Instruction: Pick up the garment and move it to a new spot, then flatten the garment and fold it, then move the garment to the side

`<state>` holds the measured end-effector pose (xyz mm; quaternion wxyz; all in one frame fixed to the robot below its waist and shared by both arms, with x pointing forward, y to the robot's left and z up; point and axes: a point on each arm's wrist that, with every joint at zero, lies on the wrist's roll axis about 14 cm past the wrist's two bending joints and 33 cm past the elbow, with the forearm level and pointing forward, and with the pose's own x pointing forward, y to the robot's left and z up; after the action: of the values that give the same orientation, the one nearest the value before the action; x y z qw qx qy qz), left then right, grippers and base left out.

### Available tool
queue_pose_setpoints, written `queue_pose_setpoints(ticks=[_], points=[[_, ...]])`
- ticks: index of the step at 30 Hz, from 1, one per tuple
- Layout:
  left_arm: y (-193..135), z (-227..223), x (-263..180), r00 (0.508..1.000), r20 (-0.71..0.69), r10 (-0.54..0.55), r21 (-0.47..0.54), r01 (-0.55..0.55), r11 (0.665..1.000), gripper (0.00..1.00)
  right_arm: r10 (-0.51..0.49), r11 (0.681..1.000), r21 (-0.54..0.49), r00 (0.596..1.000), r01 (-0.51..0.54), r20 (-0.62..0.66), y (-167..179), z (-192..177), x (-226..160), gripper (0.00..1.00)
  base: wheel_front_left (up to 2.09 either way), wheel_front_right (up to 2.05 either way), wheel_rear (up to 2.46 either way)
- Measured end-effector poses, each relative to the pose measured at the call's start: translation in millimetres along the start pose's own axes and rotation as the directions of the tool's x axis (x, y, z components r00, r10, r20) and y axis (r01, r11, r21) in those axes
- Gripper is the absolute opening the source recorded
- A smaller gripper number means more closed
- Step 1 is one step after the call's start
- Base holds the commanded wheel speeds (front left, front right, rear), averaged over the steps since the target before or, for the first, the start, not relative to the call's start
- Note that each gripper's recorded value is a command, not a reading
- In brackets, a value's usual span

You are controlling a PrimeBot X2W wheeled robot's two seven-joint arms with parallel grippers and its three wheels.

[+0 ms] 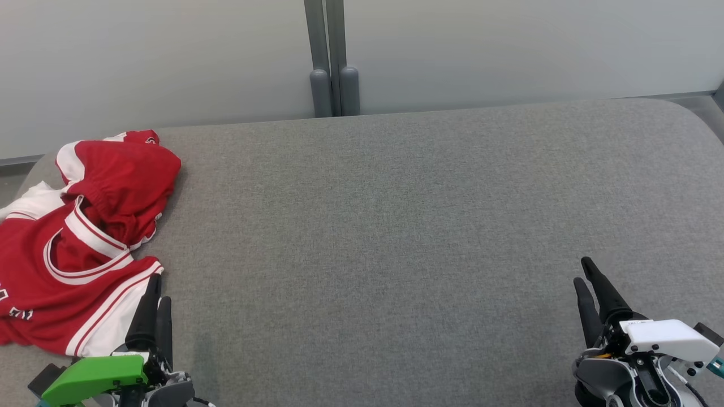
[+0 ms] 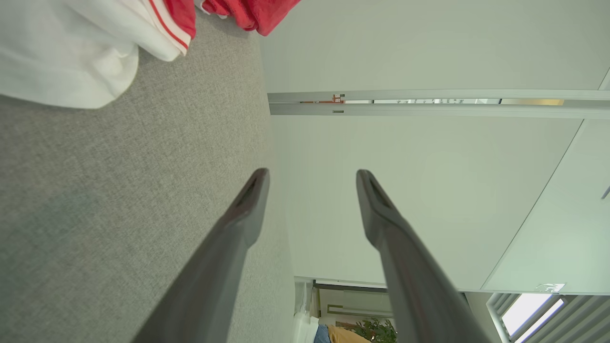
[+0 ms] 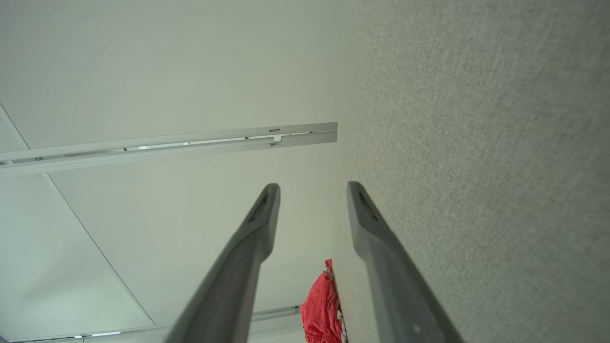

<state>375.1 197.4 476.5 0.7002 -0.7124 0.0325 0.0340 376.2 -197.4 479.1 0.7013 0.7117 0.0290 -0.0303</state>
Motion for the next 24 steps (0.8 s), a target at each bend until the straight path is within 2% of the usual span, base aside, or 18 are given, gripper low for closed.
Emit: queue_pose_setpoints(ticks=[13,24], points=[[-11,-6,2,0.999,0.013,-0.031,0.072,0.03,0.997,1.0,0.057,0.998,-0.028,0.998,-0.057,0.006,18,-6,2,1.0,0.0,0.0,0.0],[-25,-6,3,0.997,0.03,-0.076,0.242,0.067,0.968,1.0,0.099,0.977,-0.186,0.995,-0.101,-0.019,33,-14,4,1.0,0.0,0.0,0.0]])
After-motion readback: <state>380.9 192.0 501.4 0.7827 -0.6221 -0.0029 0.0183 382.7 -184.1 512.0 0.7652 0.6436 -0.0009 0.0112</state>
